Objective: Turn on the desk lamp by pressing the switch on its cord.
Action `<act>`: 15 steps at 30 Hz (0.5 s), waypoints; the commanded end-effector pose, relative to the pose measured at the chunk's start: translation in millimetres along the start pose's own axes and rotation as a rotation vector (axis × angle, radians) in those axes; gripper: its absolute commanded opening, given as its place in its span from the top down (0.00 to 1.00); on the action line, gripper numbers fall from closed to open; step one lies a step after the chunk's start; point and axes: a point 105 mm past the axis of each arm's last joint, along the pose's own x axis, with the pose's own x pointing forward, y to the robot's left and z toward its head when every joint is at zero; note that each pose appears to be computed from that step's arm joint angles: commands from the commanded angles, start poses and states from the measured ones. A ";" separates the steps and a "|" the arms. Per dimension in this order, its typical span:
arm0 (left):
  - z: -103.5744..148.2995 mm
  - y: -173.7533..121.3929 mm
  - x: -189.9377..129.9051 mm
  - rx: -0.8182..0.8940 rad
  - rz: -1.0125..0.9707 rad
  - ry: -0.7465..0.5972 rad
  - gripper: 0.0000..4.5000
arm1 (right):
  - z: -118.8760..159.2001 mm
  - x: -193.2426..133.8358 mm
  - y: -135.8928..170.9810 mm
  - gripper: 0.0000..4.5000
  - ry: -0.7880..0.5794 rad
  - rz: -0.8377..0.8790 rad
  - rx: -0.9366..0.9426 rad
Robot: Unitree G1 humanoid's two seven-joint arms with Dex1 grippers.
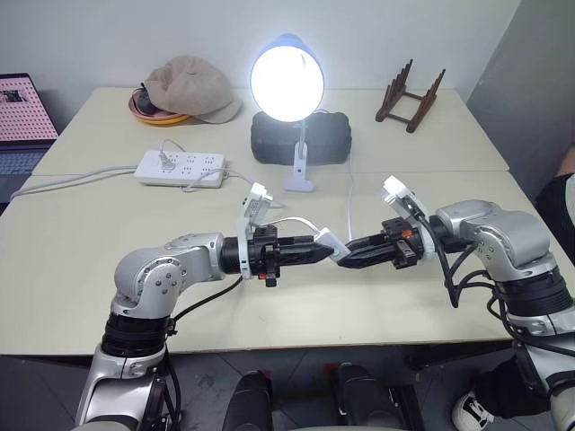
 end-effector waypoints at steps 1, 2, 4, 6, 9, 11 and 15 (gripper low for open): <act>4.7 -3.1 0.2 0.038 0.018 -0.012 0.88 | 4.0 1.5 3.5 0.91 0.008 0.011 -0.049; 3.8 -1.2 -0.3 0.045 0.034 -0.011 0.88 | 4.3 1.4 2.9 0.91 0.006 0.008 -0.051; 0.6 -1.0 -4.3 0.045 0.038 -0.012 0.72 | 5.6 1.2 1.2 0.91 0.001 0.003 -0.056; -1.2 -1.4 -6.2 0.038 0.034 -0.013 0.67 | 6.1 0.9 0.2 0.91 0.000 0.001 -0.059; -10.2 2.2 -15.6 0.031 0.076 0.012 0.53 | 7.0 0.9 -3.0 0.91 0.002 0.000 -0.064; -12.1 8.5 -25.4 0.044 0.138 0.011 0.43 | 9.2 1.7 -5.1 0.91 -0.002 0.004 -0.065; -8.8 14.5 -41.8 0.054 0.221 -0.022 0.25 | 11.8 3.3 -11.1 0.91 -0.007 -0.007 -0.078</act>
